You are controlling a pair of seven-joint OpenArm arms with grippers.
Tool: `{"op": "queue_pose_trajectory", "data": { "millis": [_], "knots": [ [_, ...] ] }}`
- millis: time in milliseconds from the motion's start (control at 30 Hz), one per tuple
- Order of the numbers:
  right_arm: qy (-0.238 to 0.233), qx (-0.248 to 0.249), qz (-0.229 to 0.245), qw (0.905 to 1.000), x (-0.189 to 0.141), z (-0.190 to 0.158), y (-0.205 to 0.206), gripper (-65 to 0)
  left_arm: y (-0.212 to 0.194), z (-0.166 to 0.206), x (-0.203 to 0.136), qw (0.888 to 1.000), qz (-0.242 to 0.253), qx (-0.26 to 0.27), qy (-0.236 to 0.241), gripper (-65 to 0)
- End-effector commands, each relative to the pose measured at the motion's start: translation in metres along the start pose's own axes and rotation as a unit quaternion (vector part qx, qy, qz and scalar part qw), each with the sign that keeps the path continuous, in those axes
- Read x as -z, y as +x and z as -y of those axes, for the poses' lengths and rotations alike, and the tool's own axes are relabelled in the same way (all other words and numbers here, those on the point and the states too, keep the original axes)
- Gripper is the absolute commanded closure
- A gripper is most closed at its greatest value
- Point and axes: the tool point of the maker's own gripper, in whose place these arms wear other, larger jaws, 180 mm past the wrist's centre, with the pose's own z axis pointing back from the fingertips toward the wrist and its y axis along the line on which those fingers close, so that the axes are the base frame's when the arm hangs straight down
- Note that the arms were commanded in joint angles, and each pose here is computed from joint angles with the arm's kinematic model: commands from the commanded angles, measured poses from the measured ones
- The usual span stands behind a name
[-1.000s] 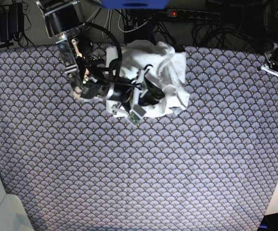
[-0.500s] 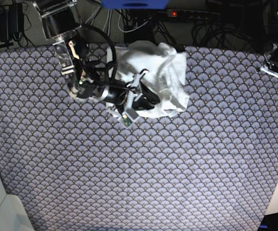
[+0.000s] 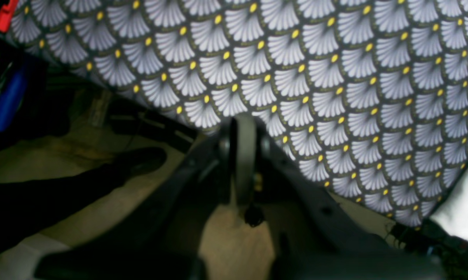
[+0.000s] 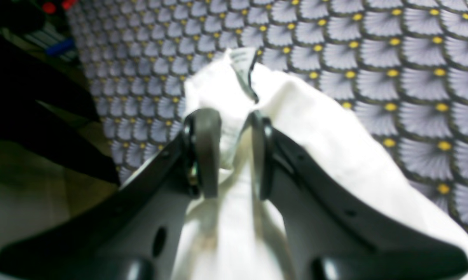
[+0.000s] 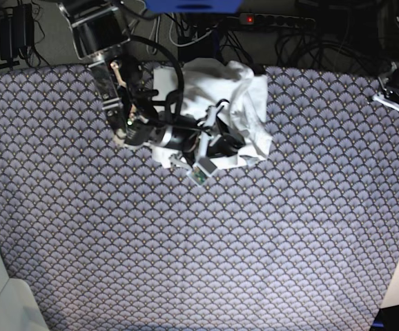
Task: Fold the T-shirt properly
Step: 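Tuck the loose shirt edge under the bundle with the right gripper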
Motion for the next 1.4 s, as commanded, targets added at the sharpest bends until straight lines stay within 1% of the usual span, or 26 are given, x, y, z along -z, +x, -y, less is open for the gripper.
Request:
{"op": "queue_pose_trajectory", "data": {
  "millis": [0,100,200,367,467,567,700,800,1000,1167,1233,1367],
  "knots": [
    [0.015,-0.014,0.032,0.9993,0.004,-0.007,0.024,-13.2,0.012,-0.003,-0.006,1.000,0.018,0.007,0.005,-0.1],
    [0.041,-0.023,0.028,0.9985,0.017,-0.023,0.021,-13.2,0.012,-0.003,-0.006,1.000,0.018,0.007,0.005,-0.1],
    [0.059,-0.027,0.021,0.9977,0.027,-0.031,0.018,-13.2,0.012,-0.003,-0.006,1.000,0.017,0.007,0.005,-0.1],
    [0.066,0.002,0.019,0.9976,0.041,-0.029,0.008,-13.2,0.012,-0.003,-0.006,1.000,0.017,0.007,0.005,-0.1],
    [0.064,0.004,0.020,0.9977,0.043,-0.026,0.009,-13.2,0.012,-0.003,-0.006,1.000,0.017,0.007,0.005,-0.1],
    [0.068,-0.030,0.050,0.9960,0.033,-0.037,0.035,-13.2,0.012,-0.003,-0.006,1.000,0.018,0.007,0.005,-0.1],
    [0.063,-0.095,0.066,0.9913,0.000,-0.056,0.055,-13.2,0.014,-0.002,-0.006,1.000,0.021,0.007,0.004,-0.1],
    [0.060,-0.112,0.065,0.9898,-0.019,-0.065,0.048,-13.2,0.015,-0.002,-0.007,1.000,0.022,0.007,0.004,-0.1],
    [0.059,-0.082,0.024,0.9946,-0.032,-0.070,-0.001,-13.2,0.020,0.001,-0.006,1.000,0.027,0.007,0.000,-0.1],
    [0.065,-0.053,0.003,0.9965,-0.035,-0.079,-0.028,-13.2,0.021,0.003,-0.006,1.000,0.029,0.006,-0.003,-0.1],
    [0.065,-0.036,-0.007,0.9972,-0.033,-0.078,-0.041,-13.2,0.021,0.003,-0.006,1.000,0.029,0.006,-0.003,-0.1],
    [0.064,0.018,-0.004,0.9978,-0.026,-0.072,-0.070,-13.2,0.021,0.003,-0.006,1.000,0.029,0.006,-0.002,-0.1]
  ]
}}
